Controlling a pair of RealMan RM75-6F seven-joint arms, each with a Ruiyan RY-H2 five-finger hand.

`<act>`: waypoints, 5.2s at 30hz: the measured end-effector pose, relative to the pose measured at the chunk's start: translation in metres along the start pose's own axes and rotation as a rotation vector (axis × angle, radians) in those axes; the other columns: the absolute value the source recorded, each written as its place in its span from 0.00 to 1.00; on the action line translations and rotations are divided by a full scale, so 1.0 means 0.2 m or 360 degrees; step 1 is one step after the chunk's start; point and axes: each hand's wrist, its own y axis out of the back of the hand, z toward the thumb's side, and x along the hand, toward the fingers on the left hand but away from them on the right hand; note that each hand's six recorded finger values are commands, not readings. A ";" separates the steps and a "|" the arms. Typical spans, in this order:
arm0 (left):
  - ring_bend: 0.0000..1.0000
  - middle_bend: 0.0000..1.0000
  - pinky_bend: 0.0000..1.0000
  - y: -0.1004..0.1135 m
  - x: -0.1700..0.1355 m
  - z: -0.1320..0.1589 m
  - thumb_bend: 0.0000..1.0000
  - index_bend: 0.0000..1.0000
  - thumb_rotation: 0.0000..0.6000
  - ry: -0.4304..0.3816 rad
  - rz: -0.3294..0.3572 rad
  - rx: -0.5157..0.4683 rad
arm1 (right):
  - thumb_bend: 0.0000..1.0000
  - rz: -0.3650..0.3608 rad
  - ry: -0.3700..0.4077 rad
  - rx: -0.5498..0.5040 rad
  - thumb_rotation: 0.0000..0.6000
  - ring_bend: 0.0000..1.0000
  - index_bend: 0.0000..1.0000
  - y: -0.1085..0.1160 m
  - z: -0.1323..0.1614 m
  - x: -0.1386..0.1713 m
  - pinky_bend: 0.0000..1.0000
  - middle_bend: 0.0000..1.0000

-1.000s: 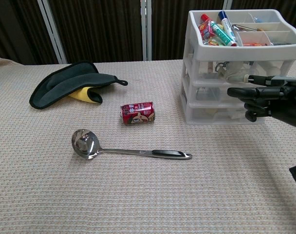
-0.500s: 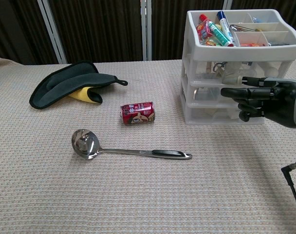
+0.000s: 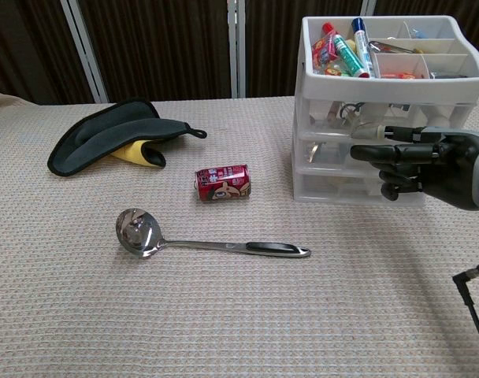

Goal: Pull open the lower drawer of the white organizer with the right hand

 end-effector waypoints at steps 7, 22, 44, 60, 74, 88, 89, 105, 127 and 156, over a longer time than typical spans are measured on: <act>0.00 0.00 0.00 0.00 0.00 0.01 0.11 0.00 1.00 0.0000 0.0005 0.0006 | 0.16 0.0043 0.0005 0.0012 1.00 0.86 0.29 -0.02 -0.02 0.05 0.74 0.80; 0.00 0.00 0.00 -0.01 0.00 0.01 0.11 0.00 1.00 -0.0003 0.0002 0.0017 | 0.17 0.0117 0.0007 0.0077 1.00 0.81 0.19 -0.07 -0.10 0.16 0.70 0.73; 0.00 0.00 0.00 0.01 -0.01 0.01 0.11 0.00 1.00 -0.0001 0.0022 0.0018 | 0.16 -0.0004 0.0364 0.0823 1.00 0.79 0.18 -0.01 0.04 0.42 0.68 0.71; 0.00 0.00 0.00 0.01 0.00 0.01 0.11 0.00 1.00 0.0008 0.0022 0.0016 | 0.16 -0.0373 0.0279 0.1152 1.00 0.79 0.21 0.19 0.23 0.31 0.68 0.71; 0.00 0.00 0.00 0.01 -0.01 0.01 0.11 0.00 1.00 0.0008 0.0031 0.0012 | 0.16 -0.0366 0.0161 0.1185 1.00 0.79 0.29 0.21 0.20 0.26 0.68 0.71; 0.00 0.00 0.00 0.01 0.00 0.01 0.11 0.00 1.00 0.0009 0.0029 0.0006 | 0.19 -0.0380 0.0140 0.1241 1.00 0.79 0.50 0.20 0.17 0.26 0.69 0.72; 0.00 0.00 0.00 0.01 0.00 0.01 0.11 0.00 1.00 0.0009 0.0028 0.0006 | 0.19 -0.0379 0.0145 0.1243 1.00 0.79 0.50 0.20 0.17 0.26 0.69 0.72; 0.00 0.00 0.00 0.01 -0.01 0.02 0.11 0.00 1.00 0.0003 0.0028 0.0011 | 0.19 -0.0304 0.0216 0.1237 1.00 0.79 0.52 0.13 0.10 0.38 0.69 0.72; 0.00 0.00 0.00 0.01 -0.01 0.02 0.11 0.00 1.00 0.0003 0.0027 0.0011 | 0.19 -0.0243 0.0298 0.1225 1.00 0.79 0.53 0.07 0.06 0.52 0.69 0.72; 0.00 0.00 0.00 0.02 0.00 0.01 0.11 0.00 1.00 0.0012 0.0035 0.0004 | 0.07 -0.0170 0.0395 0.1205 1.00 0.80 0.21 0.02 0.06 0.63 0.69 0.74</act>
